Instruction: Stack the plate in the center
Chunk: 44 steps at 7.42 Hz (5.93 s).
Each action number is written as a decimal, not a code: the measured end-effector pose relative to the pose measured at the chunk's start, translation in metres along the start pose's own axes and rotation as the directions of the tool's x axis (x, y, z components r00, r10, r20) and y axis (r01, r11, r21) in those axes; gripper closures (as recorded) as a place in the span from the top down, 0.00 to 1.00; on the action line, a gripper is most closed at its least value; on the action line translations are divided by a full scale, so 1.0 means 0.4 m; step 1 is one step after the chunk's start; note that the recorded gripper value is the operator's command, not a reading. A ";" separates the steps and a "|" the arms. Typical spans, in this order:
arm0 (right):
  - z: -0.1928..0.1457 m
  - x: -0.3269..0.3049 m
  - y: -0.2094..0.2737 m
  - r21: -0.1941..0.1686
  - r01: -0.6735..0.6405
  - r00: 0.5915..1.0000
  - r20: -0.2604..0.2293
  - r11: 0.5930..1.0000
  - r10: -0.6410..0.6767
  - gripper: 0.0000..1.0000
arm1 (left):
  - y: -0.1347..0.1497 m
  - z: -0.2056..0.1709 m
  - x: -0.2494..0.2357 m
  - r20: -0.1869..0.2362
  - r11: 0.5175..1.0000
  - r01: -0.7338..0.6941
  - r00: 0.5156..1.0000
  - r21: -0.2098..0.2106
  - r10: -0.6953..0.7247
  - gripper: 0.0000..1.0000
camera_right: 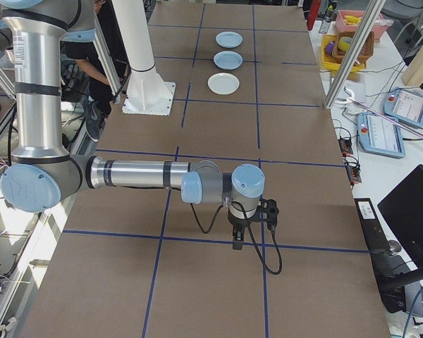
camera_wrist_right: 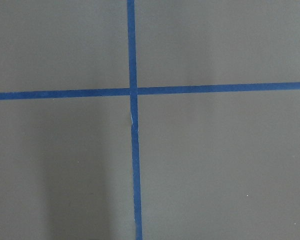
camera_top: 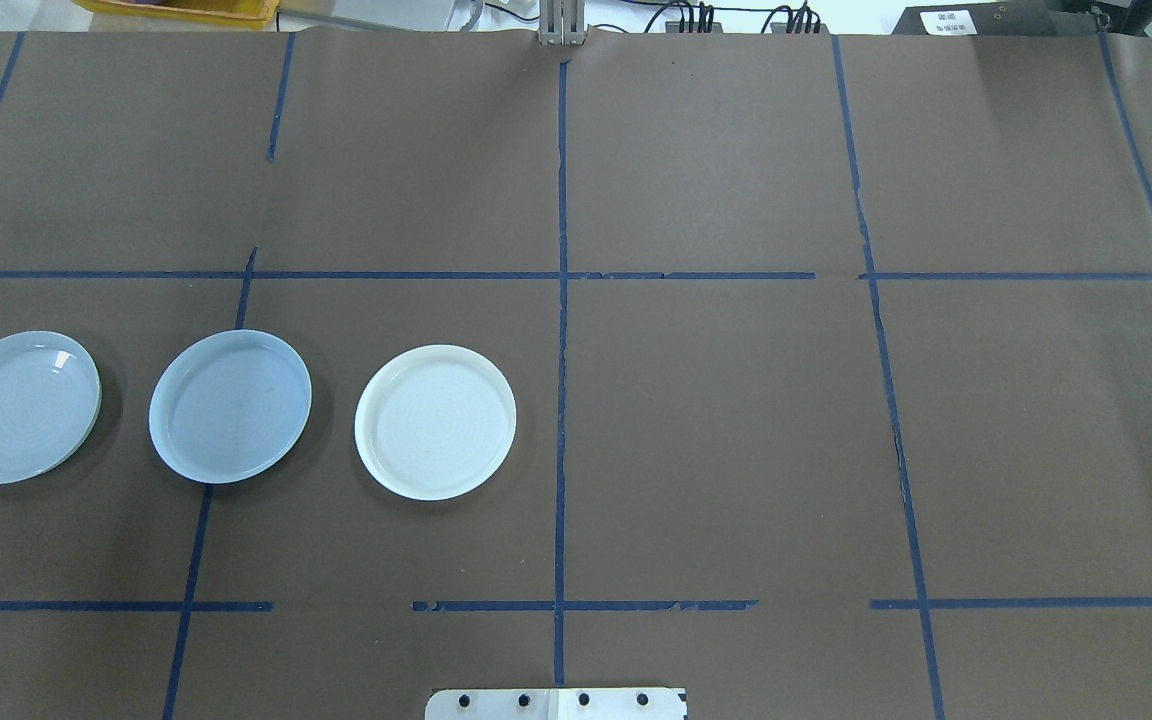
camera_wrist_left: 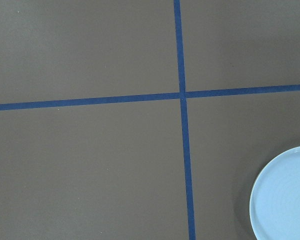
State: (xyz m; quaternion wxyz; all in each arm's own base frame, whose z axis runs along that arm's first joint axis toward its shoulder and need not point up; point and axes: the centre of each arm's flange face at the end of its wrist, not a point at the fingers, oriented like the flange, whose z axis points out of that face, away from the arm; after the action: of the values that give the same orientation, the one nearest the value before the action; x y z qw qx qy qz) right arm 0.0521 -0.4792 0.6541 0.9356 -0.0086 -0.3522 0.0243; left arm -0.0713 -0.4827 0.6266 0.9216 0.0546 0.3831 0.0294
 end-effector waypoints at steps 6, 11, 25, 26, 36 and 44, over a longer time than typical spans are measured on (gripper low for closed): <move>0.000 0.000 0.000 0.000 0.001 1.000 0.001 1.000 -0.001 1.00 | -0.043 0.132 0.177 -0.118 0.997 -0.061 0.992 -0.049 0.054 1.00; 0.000 0.000 0.000 0.000 0.000 1.000 0.001 1.000 0.000 1.00 | 0.046 0.371 0.291 -0.097 0.996 0.088 0.991 -0.004 -0.088 1.00; 0.000 0.000 0.000 0.000 0.000 1.000 0.001 1.000 0.000 1.00 | 0.105 0.535 0.326 -0.080 0.995 0.033 0.996 -0.098 -0.041 0.00; 0.000 0.000 0.000 0.000 0.001 1.000 0.001 1.000 -0.001 1.00 | 0.104 0.531 0.327 -0.082 0.995 0.032 0.996 -0.095 -0.040 0.00; 0.000 0.000 0.000 0.000 0.000 1.000 0.000 1.000 0.000 1.00 | 0.022 0.164 0.246 -0.100 0.996 0.087 0.991 0.007 -0.086 0.00; 0.000 0.000 0.000 0.000 0.000 1.000 0.000 1.000 0.000 1.00 | 0.117 0.374 0.712 -0.316 0.953 0.278 0.899 -0.124 -0.304 0.00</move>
State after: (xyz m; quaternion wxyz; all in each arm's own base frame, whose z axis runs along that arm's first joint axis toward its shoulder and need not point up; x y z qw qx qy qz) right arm 0.0521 -0.4792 0.6540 0.9355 -0.0086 -0.3523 0.0243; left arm 0.2350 -0.4206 0.5368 0.8394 -0.0442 0.5349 -0.0852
